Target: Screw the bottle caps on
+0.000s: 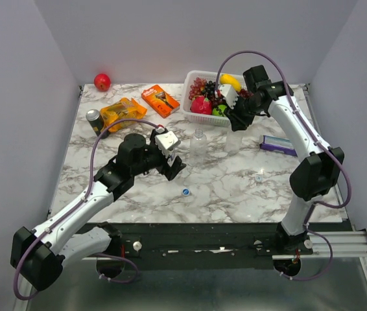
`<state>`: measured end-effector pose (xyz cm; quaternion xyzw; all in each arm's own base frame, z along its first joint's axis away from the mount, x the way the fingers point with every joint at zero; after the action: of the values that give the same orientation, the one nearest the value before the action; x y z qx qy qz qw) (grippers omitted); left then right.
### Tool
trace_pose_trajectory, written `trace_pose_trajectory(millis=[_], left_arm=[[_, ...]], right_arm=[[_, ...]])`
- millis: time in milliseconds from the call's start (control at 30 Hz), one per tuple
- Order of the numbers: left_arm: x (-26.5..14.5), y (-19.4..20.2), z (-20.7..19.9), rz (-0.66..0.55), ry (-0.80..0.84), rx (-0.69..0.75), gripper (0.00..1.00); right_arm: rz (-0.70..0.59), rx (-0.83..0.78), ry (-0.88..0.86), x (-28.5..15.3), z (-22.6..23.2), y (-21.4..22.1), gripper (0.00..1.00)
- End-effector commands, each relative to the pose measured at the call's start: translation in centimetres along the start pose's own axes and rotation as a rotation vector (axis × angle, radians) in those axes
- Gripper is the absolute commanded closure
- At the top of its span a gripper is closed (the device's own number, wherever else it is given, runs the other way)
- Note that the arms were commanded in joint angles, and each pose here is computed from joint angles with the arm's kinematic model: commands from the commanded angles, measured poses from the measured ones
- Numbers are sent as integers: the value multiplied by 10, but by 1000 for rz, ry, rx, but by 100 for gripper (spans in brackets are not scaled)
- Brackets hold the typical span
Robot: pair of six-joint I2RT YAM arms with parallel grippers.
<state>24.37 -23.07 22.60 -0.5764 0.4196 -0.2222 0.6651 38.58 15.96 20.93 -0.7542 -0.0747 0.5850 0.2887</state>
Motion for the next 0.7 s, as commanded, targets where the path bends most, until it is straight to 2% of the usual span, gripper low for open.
trace_pose_trajectory(millis=[0, 333, 667], left_arm=[[2, -11, -1, -18, 24, 21, 1], [7, -11, 1, -10, 33, 19, 2], [8, -11, 0, -15, 39, 28, 1]], right_arm=[[-2, 26, 6, 7, -1, 6, 73], [-22, 100, 68, 6, -25, 3, 38], [-78, 97, 81, -1, -33, -10, 30]])
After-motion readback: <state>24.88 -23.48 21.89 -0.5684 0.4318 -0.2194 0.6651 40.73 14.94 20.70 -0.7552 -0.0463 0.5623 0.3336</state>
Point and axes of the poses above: each gripper's point midway between its finger pads, its own x axis out along the fingers, its own z axis along the line the jaws close on, y = z × x, the point moved 1 cm from there along -x, back along the fingers, and after that the axes turned 4 degrees about -x, right-handed, at the moved point
